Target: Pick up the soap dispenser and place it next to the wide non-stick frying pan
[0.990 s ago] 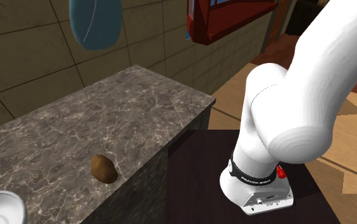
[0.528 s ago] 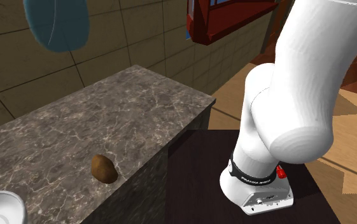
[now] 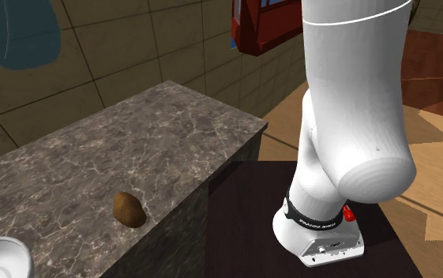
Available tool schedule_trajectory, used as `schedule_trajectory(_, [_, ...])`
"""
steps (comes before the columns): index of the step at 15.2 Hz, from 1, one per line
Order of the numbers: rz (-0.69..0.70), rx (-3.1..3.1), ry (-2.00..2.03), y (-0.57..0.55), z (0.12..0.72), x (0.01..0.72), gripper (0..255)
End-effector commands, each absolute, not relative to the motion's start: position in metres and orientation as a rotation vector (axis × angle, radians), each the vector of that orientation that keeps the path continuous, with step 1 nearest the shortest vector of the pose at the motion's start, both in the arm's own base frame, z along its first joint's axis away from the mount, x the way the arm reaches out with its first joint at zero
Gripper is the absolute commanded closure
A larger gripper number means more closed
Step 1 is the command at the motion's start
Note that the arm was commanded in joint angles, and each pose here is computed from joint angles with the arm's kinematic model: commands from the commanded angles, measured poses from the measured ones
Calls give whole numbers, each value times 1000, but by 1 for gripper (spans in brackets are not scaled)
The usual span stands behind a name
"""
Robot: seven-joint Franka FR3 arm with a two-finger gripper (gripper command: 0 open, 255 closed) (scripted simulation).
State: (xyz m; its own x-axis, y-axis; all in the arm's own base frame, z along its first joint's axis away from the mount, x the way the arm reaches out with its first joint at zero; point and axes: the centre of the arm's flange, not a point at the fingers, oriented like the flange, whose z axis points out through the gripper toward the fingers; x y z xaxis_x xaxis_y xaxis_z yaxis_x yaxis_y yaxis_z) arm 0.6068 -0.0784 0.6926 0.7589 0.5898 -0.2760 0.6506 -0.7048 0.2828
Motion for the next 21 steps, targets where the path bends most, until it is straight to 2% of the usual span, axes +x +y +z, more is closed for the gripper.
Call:
schedule_trajectory(1, [-232, 2593, 950, -76, 686, 620, 255])
schedule_trajectory(21, [-232, 2593, 950, -76, 581, 620, 255])
